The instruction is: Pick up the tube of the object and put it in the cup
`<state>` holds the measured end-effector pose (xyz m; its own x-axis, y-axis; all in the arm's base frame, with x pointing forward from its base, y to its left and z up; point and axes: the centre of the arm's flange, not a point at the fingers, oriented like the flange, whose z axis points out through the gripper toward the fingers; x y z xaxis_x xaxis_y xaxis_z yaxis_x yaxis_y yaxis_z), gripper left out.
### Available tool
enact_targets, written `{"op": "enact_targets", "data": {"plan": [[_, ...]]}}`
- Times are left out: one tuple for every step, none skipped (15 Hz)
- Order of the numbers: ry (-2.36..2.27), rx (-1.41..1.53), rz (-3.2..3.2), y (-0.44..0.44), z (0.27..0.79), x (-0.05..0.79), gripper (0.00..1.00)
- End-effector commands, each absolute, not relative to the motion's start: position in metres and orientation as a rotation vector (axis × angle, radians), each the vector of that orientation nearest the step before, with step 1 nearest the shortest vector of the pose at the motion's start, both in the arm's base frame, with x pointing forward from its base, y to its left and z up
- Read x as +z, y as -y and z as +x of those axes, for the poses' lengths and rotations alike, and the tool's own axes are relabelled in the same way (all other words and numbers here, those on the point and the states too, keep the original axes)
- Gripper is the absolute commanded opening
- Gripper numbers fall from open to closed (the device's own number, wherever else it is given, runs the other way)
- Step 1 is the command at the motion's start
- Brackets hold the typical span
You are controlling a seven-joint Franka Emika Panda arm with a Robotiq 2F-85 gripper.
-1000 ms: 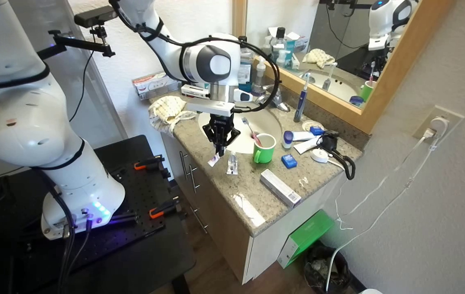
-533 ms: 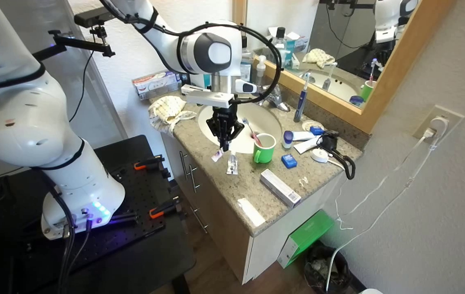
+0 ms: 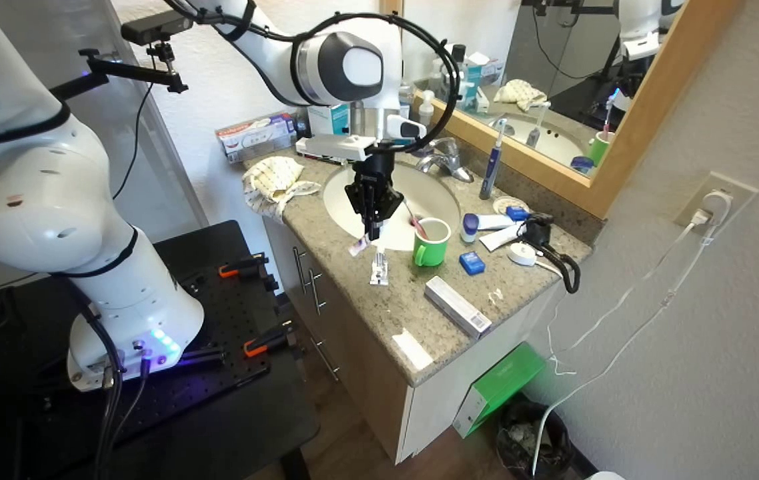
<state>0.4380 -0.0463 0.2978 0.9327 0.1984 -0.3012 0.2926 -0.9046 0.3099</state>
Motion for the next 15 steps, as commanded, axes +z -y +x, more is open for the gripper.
{"op": "enact_targets", "data": {"plan": [[-0.251, -0.402, 2.701, 0.049, 0.449, 0.313, 0.05], [-0.237, -0.425, 2.694, 0.05, 0.453, 0.316, 0.06], [-0.214, -0.461, 2.685, 0.052, 0.456, 0.319, 0.06], [-0.201, -0.493, 2.675, 0.053, 0.458, 0.323, 0.06], [-0.191, -0.528, 2.665, 0.055, 0.46, 0.326, 0.06], [-0.184, -0.57, 2.654, 0.057, 0.464, 0.329, 0.06], [-0.179, -0.606, 2.642, 0.059, 0.467, 0.332, 0.06], [-0.178, -0.643, 2.631, 0.061, 0.472, 0.334, 0.06], [-0.179, -0.676, 2.619, 0.062, 0.476, 0.337, 0.06], [-0.175, -0.707, 2.611, 0.063, 0.48, 0.338, 0.06], [-0.179, -0.737, 2.602, 0.064, 0.486, 0.34, 0.06], [-0.18, -0.751, 2.594, 0.065, 0.491, 0.34, 0.06], [-0.183, -0.741, 2.598, 0.065, 0.496, 0.34, 0.03], [-0.176, -0.704, 2.606, 0.067, 0.477, 0.336, 0.03], [-0.176, -0.704, 2.605, 0.067, 0.481, 0.335, 0.08]]}}
